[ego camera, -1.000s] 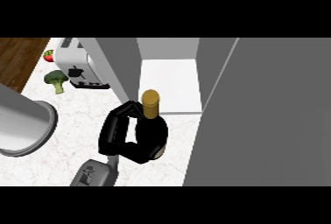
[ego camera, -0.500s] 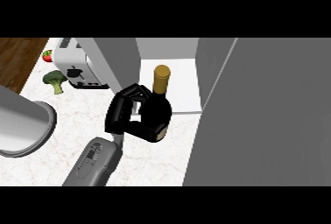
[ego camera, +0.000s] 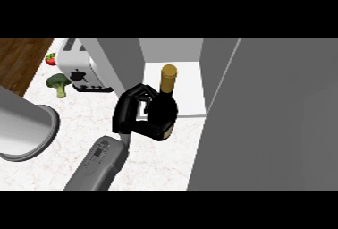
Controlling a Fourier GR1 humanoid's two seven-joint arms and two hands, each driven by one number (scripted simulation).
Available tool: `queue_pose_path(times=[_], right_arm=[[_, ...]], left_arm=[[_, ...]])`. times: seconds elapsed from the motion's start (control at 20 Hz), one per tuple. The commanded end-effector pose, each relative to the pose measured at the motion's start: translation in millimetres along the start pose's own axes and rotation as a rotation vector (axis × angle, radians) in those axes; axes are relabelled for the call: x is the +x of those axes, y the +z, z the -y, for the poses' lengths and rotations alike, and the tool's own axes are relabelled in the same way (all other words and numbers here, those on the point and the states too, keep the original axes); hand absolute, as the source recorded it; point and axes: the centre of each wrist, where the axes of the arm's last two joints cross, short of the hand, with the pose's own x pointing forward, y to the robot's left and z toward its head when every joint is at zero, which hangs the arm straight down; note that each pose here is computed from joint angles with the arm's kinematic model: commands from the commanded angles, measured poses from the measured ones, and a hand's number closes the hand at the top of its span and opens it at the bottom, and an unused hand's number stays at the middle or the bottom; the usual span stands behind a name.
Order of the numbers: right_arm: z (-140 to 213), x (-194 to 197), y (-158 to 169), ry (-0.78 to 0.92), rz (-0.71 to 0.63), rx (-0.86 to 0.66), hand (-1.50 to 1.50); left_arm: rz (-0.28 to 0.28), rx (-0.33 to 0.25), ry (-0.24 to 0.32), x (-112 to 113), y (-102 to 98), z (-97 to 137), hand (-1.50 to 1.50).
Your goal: Pick up the wine, place it into the cabinet and close the cabinet
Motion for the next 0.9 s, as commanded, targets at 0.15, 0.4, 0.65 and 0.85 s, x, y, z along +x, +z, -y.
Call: queue_pose_path(times=[0.15,0.4,0.65,0.85], right_arm=[[4,31,16,-0.112,0.019,0.022,-1.5],[5,31,11,-0.113,0.052,0.046,-1.5],[1,26,14,-0.145,0.044,0.034,-1.5],[1,23,16,-0.129,0.032,0.066,-1.5]], left_arm=[[-0.078,-0.052,0.038,3,-35,9,1.5],[-0.091,-0.013,0.032,10,-44,24,1.5],[-0.096,0.01,-0.089,9,-47,17,1.5],[-0.17,0.042,-0.155,5,-65,29,1.5]])
